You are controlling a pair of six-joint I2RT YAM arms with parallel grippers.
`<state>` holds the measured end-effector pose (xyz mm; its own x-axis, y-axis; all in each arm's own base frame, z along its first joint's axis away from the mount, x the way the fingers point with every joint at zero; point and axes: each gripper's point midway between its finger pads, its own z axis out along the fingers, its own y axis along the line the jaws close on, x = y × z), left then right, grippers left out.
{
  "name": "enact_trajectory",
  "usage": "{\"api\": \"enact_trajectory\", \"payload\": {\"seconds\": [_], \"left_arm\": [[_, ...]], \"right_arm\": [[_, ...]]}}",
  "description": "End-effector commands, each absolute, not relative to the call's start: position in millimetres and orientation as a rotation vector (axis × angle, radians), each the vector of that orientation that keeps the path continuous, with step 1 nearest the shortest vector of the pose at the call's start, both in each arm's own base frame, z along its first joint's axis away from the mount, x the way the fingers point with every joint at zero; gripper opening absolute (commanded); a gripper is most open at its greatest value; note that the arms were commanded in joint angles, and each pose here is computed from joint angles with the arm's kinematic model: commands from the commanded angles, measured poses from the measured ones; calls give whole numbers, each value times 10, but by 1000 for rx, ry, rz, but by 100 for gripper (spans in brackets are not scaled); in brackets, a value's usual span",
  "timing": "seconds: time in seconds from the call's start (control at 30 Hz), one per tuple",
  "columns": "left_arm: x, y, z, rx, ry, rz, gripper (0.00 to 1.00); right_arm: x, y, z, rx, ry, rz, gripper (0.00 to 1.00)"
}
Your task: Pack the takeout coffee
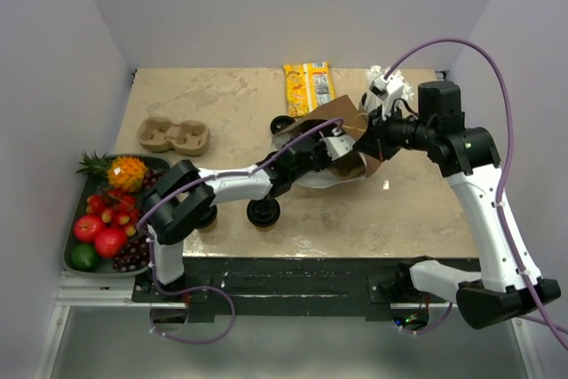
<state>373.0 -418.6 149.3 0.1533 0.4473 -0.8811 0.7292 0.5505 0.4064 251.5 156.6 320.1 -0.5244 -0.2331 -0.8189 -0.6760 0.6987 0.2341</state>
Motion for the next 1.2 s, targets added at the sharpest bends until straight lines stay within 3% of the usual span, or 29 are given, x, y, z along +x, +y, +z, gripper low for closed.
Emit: {"api": "enact_trajectory", "payload": {"seconds": [0.0, 0.77, 1.17], "left_arm": [[3724, -4081, 1936, 919, 1384, -307, 0], [3564, -4536, 1883, 984, 1124, -391, 0], [3189, -4398, 2628, 780, 927, -472, 0]], "right_arm": [[2178, 1573, 3205, -782, 2055, 754, 0], [2116, 1794, 3274, -826, 2053, 966, 0], [2472, 1257, 3485, -609, 2104, 672, 0]]}}
